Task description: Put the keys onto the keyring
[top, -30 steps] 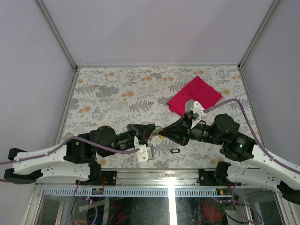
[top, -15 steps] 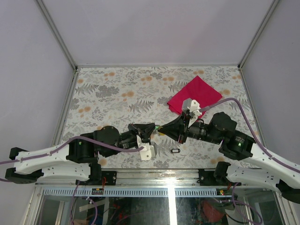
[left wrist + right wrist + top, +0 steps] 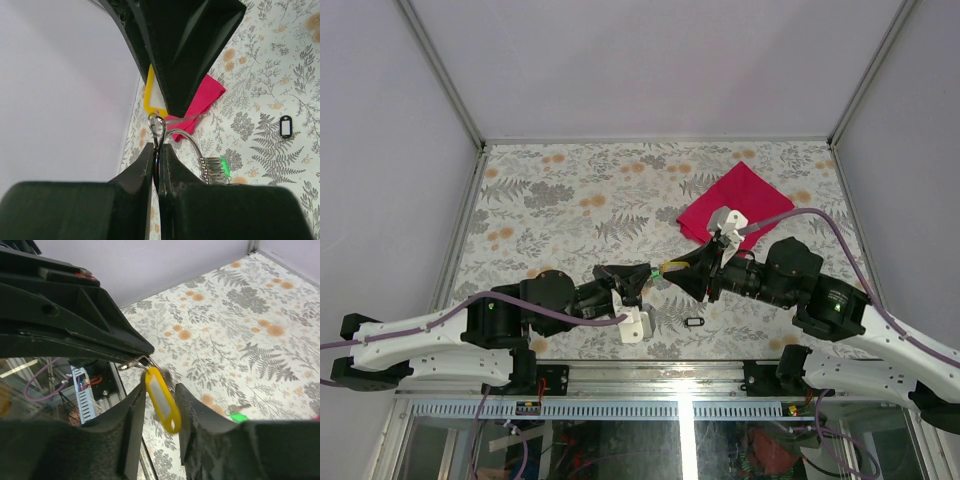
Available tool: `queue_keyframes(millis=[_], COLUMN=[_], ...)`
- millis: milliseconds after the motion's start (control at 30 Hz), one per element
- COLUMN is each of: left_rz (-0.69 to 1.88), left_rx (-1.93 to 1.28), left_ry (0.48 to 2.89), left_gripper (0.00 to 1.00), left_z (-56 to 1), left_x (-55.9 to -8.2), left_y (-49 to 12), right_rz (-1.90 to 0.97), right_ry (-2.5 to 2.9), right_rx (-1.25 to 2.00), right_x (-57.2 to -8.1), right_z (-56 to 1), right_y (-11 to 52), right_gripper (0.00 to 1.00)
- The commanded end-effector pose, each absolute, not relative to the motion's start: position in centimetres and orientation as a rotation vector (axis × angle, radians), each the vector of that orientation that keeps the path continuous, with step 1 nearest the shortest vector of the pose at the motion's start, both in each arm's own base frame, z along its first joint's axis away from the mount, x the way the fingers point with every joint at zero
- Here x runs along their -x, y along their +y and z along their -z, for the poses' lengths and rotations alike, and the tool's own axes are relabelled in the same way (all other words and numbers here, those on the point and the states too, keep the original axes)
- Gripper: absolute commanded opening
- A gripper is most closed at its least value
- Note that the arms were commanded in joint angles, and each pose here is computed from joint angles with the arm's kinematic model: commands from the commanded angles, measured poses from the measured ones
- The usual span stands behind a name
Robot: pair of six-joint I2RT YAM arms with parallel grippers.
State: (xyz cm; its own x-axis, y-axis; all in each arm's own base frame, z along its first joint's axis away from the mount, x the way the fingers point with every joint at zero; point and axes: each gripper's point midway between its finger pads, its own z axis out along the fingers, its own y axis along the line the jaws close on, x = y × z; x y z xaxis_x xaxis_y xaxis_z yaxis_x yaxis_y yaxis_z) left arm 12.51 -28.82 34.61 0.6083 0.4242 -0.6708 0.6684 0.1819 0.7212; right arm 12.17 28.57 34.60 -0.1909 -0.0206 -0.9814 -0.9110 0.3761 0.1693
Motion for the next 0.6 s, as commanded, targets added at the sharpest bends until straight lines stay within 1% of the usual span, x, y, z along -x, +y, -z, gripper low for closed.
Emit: queue_keyframes(millis=[0, 100, 200, 400, 567], left_rz=[0.227, 0.227, 0.231, 0.298, 0.421], left_rx=[-1.382, -1.385, -1.385, -1.338, -1.216], left_ry=[0.981, 0.982, 0.985, 1.039, 1.151], left_gripper=[0.0, 0.0, 0.0, 0.0, 0.0], left_z=[-36.0, -35.9, -35.8, -35.8, -36.0], left_x=[-12.6, -12.6, -12.6, -12.3, -12.1], left_y=[-28.7, -28.7, -28.8, -29.0, -29.1], right_rz=[-0.95, -0.949, -0.944, -0.912, -0.822], right_ry=[1.482, 1.445, 1.42, 1.38, 1.345], right_rx=[0.792, 0.801, 0.807, 0.833, 0.837], right_x=[-13.0, -12.8, -12.6, -12.6, -13.2], right_z=[-37.1, -37.5, -37.8, -37.4, -35.9], right_y=[26.7, 26.3, 26.0, 25.6, 24.3], right_gripper=[0.41, 0.48, 0.51, 0.53, 0.53])
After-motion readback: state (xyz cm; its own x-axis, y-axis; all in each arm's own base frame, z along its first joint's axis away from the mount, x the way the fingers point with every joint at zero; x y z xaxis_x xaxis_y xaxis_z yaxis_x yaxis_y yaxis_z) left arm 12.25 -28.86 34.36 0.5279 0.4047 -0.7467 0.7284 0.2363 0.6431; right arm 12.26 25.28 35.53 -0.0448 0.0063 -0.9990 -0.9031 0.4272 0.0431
